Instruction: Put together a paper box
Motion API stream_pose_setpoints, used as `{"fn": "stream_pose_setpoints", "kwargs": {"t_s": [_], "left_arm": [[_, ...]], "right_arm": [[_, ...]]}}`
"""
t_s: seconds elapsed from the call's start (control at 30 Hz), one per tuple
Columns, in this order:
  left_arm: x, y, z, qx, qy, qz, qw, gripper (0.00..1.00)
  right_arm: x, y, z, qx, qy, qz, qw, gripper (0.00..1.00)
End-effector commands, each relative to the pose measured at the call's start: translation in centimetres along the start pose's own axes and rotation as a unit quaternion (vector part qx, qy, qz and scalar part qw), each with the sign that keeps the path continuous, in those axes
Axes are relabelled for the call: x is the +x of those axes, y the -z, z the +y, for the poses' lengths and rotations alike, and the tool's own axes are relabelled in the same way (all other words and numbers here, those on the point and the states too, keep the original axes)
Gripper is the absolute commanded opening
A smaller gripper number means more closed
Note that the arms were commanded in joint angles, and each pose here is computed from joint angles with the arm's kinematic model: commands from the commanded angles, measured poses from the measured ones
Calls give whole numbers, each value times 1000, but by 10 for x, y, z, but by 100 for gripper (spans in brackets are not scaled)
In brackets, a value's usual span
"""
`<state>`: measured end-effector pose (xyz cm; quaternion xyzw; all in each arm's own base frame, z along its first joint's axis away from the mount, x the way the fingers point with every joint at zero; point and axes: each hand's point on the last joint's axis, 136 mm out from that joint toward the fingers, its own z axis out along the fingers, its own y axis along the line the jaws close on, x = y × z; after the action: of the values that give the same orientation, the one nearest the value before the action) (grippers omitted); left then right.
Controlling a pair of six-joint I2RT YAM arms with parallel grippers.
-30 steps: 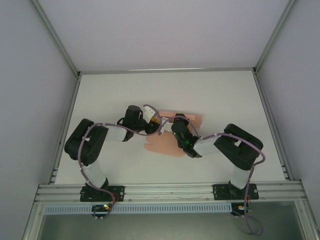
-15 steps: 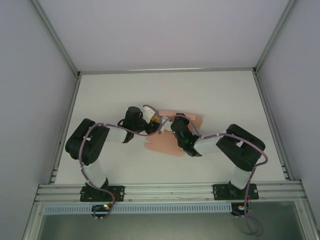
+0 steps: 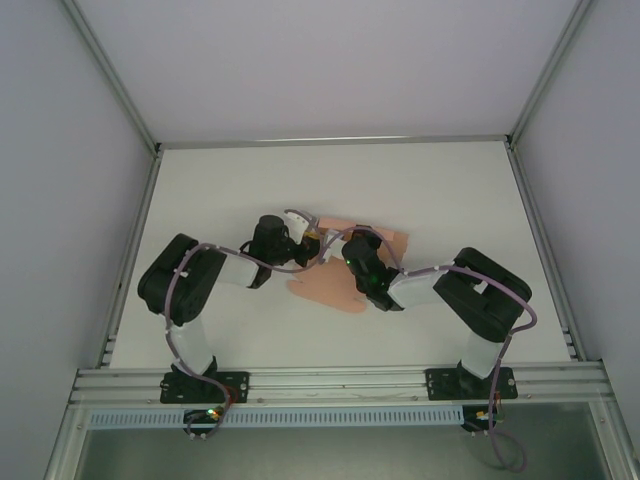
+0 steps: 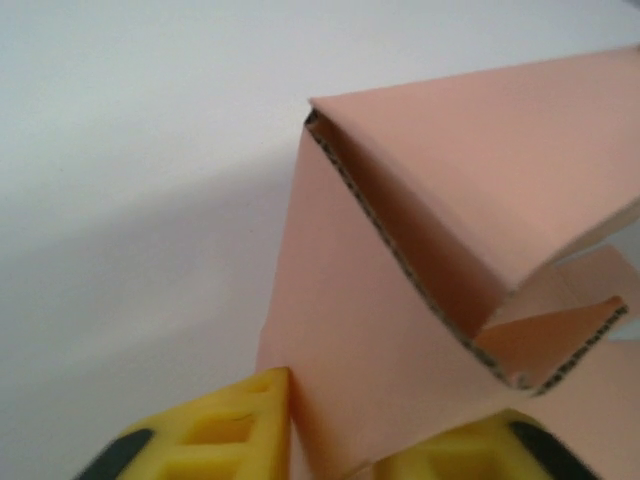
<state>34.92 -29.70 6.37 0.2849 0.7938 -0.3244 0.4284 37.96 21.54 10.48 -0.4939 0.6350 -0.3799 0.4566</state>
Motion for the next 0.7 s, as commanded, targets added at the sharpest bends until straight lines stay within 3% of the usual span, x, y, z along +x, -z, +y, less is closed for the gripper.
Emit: {"fn": "stream_pose_setpoints", "kwargs": {"t_s": [0.0, 0.13, 0.33, 0.5, 0.67], "left_arm": [[-46, -1, -29, 65, -23, -79, 995, 39], [-43, 9, -47, 108, -33, -66, 991, 42], [-39, 16, -61, 142, -36, -24, 989, 39], [-37, 17, -75, 209, -14, -8, 978, 39], [-45, 23, -75, 233, 8, -21, 972, 39]], "right_arm": [[2, 20, 102, -170, 89, -50, 980, 0], [2, 17, 94, -150, 88, -53, 983, 0], [1, 14, 93, -145, 83, -53, 984, 0], [-5, 17, 87, -144, 68, -61, 985, 0], [-6, 19, 81, -137, 52, -65, 987, 0]]}}
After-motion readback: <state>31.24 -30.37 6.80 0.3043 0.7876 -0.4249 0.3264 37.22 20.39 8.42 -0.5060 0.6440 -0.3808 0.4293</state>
